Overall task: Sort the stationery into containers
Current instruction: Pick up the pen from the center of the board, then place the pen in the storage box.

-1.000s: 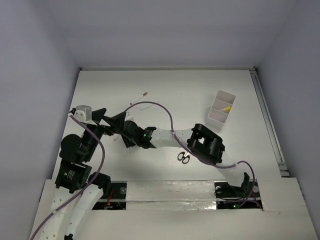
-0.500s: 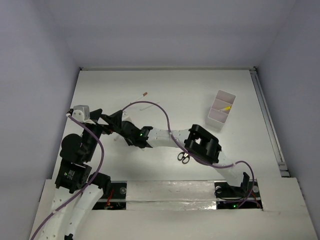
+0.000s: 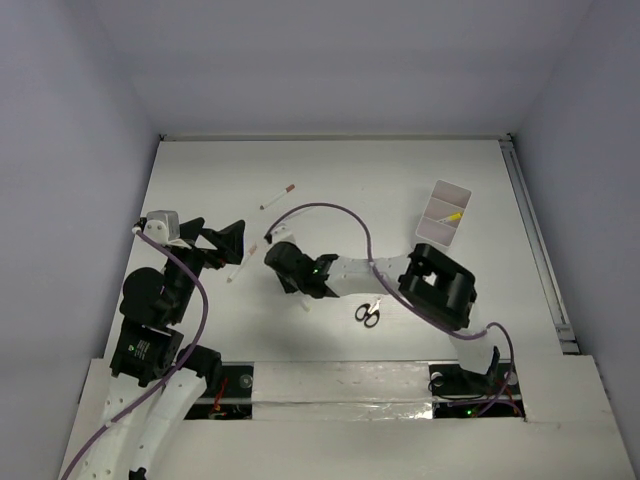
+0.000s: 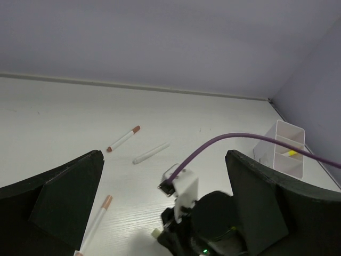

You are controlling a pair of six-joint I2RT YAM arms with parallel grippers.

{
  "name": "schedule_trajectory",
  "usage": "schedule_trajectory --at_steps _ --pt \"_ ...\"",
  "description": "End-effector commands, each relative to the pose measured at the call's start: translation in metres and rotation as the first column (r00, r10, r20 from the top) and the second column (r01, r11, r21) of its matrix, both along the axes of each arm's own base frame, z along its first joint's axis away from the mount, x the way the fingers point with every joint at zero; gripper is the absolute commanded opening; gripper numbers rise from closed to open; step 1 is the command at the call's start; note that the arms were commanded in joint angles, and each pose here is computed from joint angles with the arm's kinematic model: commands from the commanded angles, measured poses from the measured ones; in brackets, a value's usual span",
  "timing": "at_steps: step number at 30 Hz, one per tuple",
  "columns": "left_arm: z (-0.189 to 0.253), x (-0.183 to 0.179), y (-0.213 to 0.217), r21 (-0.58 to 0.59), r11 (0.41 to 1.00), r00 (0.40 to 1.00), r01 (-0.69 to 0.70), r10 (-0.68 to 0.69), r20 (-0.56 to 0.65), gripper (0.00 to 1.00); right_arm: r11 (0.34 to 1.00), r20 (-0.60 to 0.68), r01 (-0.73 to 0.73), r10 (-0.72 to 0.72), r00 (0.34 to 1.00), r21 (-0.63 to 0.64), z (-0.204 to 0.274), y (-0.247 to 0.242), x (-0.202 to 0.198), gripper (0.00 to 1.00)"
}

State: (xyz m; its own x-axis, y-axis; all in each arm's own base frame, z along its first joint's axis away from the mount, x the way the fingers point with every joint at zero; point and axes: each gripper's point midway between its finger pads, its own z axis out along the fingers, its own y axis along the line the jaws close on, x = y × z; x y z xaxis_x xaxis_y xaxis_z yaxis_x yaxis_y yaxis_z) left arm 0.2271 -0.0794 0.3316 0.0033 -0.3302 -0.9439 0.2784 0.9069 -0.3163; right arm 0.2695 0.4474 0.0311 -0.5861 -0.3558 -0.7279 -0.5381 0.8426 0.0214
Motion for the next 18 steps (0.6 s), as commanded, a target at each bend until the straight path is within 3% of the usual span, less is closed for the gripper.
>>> schedule_trajectory --at_steps 1,2,4,9,12,15,16,18 --pt "0.026 -0.006 -0.001 -0.028 1.000 0.998 0.013 -0.011 0.069 0.99 0.978 0.038 0.067 -0.076 0.996 0.197 0.056 -0.018 0.027 0.03" --pt "0.026 -0.005 -0.001 -0.027 1.000 0.998 0.016 -0.014 0.069 0.99 0.971 0.036 0.090 -0.100 0.994 0.221 0.055 -0.034 0.035 0.03" --pt "0.026 -0.005 -0.001 -0.027 1.000 0.998 0.016 -0.014 0.069 0.99 0.929 0.102 0.110 -0.155 0.983 0.353 0.104 -0.049 0.050 0.03" --pt "0.025 -0.006 -0.008 -0.020 0.999 0.996 0.050 -0.049 0.068 0.99 0.857 0.231 0.257 -0.389 0.892 0.447 0.154 -0.143 0.087 0.03" --pt "0.023 -0.005 -0.009 -0.018 0.998 0.996 0.058 -0.057 0.064 0.99 0.786 0.323 0.364 -0.558 0.764 0.499 0.196 -0.210 0.108 0.04" --pt "0.022 -0.003 -0.011 -0.017 0.998 0.996 0.063 -0.062 0.058 0.99 0.702 0.381 0.469 -0.696 0.609 0.536 0.213 -0.280 0.120 0.04" --pt "0.021 -0.003 -0.011 -0.014 0.998 0.997 0.064 -0.063 0.054 0.99 0.651 0.400 0.522 -0.755 0.519 0.551 0.214 -0.313 0.124 0.05" --pt "0.021 -0.002 -0.012 -0.014 0.998 0.996 0.065 -0.065 0.054 0.99 0.602 0.425 0.567 -0.798 0.426 0.562 0.223 -0.347 0.125 0.04"
